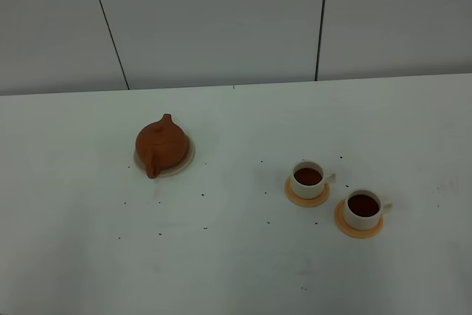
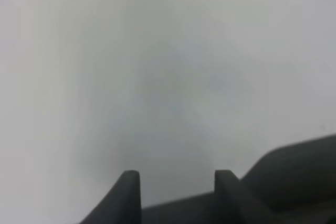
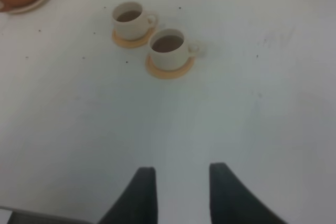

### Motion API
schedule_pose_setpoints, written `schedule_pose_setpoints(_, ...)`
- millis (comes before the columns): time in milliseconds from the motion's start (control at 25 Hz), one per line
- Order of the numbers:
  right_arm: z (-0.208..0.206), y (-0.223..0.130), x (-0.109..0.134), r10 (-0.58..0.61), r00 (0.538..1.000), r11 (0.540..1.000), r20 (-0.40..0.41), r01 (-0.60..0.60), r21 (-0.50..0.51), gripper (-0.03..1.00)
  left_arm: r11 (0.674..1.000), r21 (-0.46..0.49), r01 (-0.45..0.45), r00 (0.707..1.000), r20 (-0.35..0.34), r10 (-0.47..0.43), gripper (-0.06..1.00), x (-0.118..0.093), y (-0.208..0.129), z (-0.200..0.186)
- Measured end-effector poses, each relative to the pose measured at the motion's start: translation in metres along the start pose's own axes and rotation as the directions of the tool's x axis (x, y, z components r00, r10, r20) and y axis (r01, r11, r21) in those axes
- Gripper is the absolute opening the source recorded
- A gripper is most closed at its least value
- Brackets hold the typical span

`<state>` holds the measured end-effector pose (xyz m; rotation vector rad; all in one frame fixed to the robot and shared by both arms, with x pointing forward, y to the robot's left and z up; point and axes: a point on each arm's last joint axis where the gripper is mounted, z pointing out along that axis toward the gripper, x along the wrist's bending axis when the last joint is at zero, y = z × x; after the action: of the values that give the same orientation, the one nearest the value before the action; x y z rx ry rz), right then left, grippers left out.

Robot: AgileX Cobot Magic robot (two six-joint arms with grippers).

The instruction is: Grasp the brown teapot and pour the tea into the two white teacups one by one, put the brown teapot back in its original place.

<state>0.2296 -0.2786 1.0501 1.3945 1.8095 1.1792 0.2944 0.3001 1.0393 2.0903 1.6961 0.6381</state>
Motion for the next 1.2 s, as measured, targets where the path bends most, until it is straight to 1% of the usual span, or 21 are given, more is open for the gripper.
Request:
schedule_pose_setpoints(80, 0.0, 0.0, 0.0, 0.0, 1.0, 1.0, 0.0, 0.0, 0.0, 0.24, 0.999, -0.038, 0.036, 0.999, -0.024, -0.036, 0.4, 0.002, -0.005, -0.005)
schedule_pose_setpoints(200, 0.0, 0.0, 0.0, 0.0, 1.0, 1.0, 0.0, 0.0, 0.0, 0.24, 0.993, -0.057, 0.105, 0.991, -0.075, -0.11, 0.4, 0.006, -0.01, -0.008)
schedule_pose_setpoints(400, 0.0, 0.0, 0.0, 0.0, 1.0, 1.0, 0.0, 0.0, 0.0, 0.24, 0.984, -0.057, 0.166, 0.979, -0.107, -0.172, 0.4, 0.008, -0.012, -0.009)
schedule_pose_setpoints(480, 0.0, 0.0, 0.0, 0.0, 1.0, 1.0, 0.0, 0.0, 0.0, 0.24, 0.981, -0.073, 0.181, 0.975, -0.115, -0.188, 0.4, 0.007, -0.014, -0.011)
schedule_pose_setpoints(800, 0.0, 0.0, 0.0, 0.0, 1.0, 1.0, 0.0, 0.0, 0.0, 0.24, 0.963, -0.209, 0.173, 0.971, -0.125, -0.202, 0.4, 0.003, -0.027, -0.026)
schedule_pose_setpoints(1200, 0.0, 0.0, 0.0, 0.0, 1.0, 1.0, 0.0, 0.0, 0.0, 0.24, 0.921, -0.36, 0.149, 0.968, -0.137, -0.21, 0.4, -0.004, -0.046, -0.04)
